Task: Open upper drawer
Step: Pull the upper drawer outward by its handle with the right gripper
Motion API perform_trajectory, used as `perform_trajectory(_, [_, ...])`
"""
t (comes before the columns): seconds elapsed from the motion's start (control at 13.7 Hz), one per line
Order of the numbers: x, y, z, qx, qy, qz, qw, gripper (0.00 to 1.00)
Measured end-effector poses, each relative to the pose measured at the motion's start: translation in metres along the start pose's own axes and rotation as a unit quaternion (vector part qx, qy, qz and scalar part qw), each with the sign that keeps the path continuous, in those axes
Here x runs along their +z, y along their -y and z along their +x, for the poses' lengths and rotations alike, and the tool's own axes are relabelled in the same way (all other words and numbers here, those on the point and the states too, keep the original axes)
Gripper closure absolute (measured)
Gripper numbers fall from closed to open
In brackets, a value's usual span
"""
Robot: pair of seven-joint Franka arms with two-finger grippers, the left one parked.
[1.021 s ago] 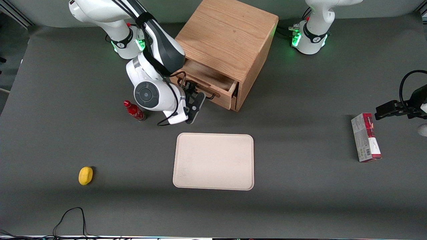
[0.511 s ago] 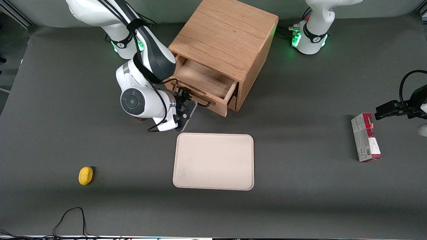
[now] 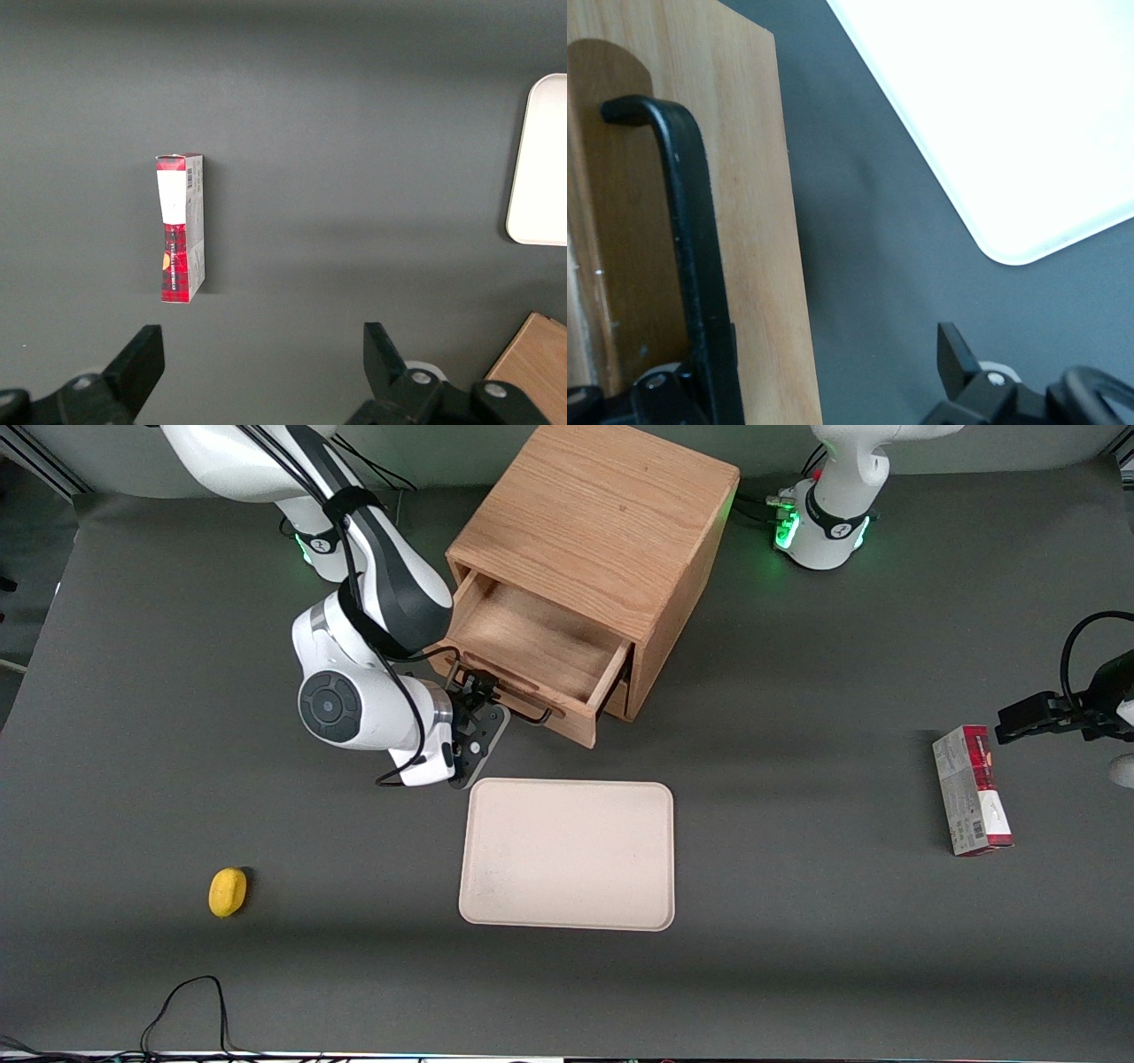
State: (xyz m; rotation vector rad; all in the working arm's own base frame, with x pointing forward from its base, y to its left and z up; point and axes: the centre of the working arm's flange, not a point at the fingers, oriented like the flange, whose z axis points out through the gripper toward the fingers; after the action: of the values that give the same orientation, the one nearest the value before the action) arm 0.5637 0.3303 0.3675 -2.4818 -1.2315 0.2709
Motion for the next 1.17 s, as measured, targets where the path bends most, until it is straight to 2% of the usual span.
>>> perform_trajectory(1.17, [-0.027, -0.067, -0.001, 0.037, -0.038, -0.011, 0.9985, 0.0])
